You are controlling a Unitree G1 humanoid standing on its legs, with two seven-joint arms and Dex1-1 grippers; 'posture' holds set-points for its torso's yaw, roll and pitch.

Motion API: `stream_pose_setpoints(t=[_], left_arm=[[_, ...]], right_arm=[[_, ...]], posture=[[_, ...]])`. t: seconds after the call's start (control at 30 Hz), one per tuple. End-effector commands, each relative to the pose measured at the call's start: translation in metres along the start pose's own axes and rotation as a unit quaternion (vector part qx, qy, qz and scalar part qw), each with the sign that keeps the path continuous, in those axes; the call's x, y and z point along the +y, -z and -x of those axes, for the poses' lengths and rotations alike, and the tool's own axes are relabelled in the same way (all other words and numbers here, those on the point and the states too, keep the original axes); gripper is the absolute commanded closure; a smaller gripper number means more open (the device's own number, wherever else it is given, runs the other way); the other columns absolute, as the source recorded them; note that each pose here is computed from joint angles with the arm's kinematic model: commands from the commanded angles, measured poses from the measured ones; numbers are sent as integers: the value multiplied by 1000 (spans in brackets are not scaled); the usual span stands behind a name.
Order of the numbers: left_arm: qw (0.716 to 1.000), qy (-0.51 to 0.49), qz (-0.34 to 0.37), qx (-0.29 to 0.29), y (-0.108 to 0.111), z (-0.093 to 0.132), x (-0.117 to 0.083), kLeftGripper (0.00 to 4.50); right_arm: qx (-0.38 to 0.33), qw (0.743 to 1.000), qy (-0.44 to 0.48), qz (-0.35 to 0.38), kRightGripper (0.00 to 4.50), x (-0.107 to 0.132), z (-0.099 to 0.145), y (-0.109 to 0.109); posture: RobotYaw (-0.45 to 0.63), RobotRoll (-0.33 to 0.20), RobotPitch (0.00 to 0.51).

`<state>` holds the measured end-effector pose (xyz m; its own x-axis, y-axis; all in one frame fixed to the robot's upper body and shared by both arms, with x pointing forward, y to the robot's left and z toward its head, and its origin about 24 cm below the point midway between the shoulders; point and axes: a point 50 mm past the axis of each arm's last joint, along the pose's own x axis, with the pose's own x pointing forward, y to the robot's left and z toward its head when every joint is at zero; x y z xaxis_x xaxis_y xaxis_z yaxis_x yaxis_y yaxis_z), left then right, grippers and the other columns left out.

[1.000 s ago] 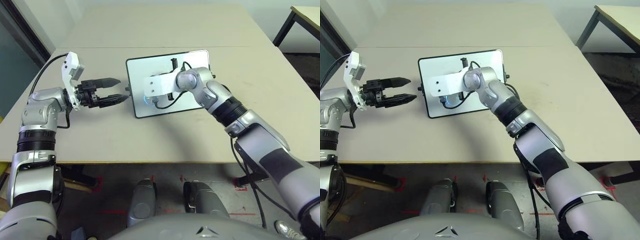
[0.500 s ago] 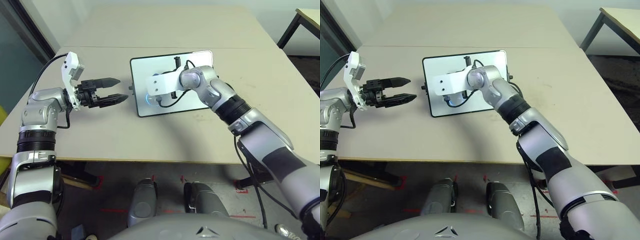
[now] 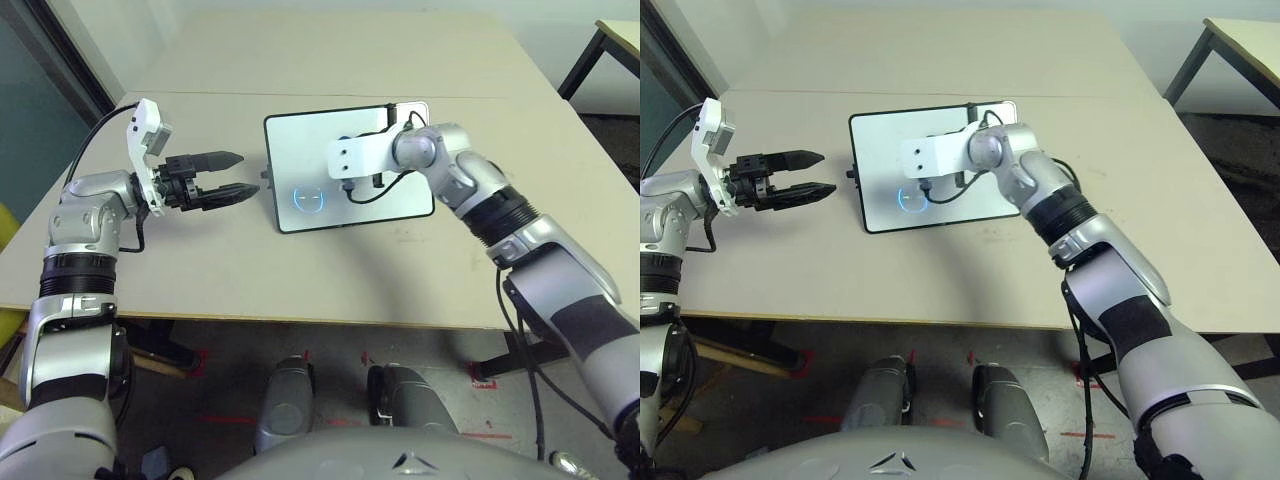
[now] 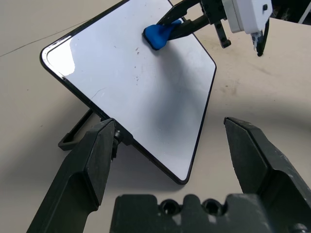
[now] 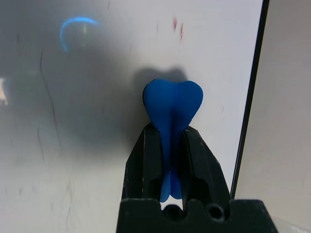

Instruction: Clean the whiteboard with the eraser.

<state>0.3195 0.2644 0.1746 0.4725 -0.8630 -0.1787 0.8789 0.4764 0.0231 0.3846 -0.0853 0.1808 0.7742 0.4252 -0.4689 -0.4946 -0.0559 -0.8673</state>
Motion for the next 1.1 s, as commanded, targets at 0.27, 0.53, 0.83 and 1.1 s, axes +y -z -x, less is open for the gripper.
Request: stream_pose_setpoints(t=[0.27,0.53,0.83,1.1], left_arm=[[1000,7,-1,6,1,-4,0,0],[1000,6,-1,7,1,-2,0,0],[1000,2,0,8,1,0,-1,0],[1000,3,1,6,3,-2,0,0]], right_arm=[[33,999,-8,-26,4203,6,2,20],[4,999,-9,-34,4203,7,-3,2],[-34,971,15,-237,4203,-4,29,13],[52,852,33,-521,4203,18,81,73]], posture=[[273,0,73],[285,0,74],[286,0,79],[260,0,86]])
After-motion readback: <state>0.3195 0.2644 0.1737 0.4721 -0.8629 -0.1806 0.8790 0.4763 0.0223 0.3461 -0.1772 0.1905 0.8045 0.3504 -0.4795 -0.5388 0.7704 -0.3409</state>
